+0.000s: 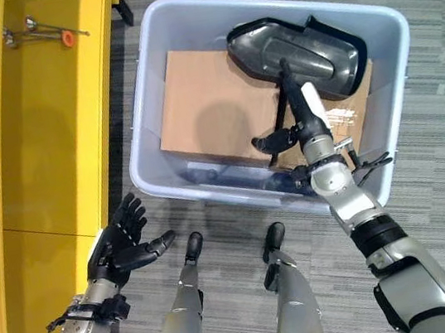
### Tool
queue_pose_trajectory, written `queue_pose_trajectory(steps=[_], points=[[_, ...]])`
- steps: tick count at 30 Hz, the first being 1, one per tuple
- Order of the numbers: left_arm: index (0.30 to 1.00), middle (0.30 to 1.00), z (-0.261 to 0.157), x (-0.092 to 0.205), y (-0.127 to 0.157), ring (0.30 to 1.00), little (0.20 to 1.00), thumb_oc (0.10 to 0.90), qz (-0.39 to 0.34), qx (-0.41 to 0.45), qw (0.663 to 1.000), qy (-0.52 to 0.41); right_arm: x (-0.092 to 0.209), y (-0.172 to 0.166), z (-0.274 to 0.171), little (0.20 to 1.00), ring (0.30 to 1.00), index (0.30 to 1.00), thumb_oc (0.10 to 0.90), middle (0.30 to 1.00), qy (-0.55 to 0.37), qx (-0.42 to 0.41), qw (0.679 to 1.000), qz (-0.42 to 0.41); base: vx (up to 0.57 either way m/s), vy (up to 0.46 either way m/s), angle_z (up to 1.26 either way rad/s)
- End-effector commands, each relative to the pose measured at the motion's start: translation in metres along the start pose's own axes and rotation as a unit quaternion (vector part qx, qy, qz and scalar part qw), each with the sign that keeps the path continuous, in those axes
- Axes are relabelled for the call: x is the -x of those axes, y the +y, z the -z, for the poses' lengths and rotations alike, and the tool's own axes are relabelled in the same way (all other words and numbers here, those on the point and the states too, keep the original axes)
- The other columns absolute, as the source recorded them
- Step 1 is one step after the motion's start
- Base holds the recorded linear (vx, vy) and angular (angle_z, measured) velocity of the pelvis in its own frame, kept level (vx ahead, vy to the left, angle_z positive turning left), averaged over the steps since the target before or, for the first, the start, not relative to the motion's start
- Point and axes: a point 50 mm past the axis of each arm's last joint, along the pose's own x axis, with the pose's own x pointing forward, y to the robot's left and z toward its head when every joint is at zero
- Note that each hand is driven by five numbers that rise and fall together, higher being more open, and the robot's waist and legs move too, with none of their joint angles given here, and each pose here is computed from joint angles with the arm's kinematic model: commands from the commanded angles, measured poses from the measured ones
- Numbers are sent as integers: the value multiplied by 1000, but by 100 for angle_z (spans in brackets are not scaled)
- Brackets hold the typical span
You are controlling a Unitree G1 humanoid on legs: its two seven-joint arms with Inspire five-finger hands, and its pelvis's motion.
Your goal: Move parts from the plastic box to the shelf.
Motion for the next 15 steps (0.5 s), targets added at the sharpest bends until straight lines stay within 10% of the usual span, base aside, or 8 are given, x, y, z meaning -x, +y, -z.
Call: queue_pose_trajectory(steps=[1,15], points=[[1000,1000,-23,3,-11,1000,1000,900,25,-3,997,-68,-19,-28,-53,1000,1000,1000,900,1000,-125,55,989,53,-14,-4,9],[1000,1000,-26,-3,-11,1000,1000,900,9,-5,996,-84,-27,-74,-76,1000,1000,1000,900,1000,-163,162,963,140,0,-2,1]])
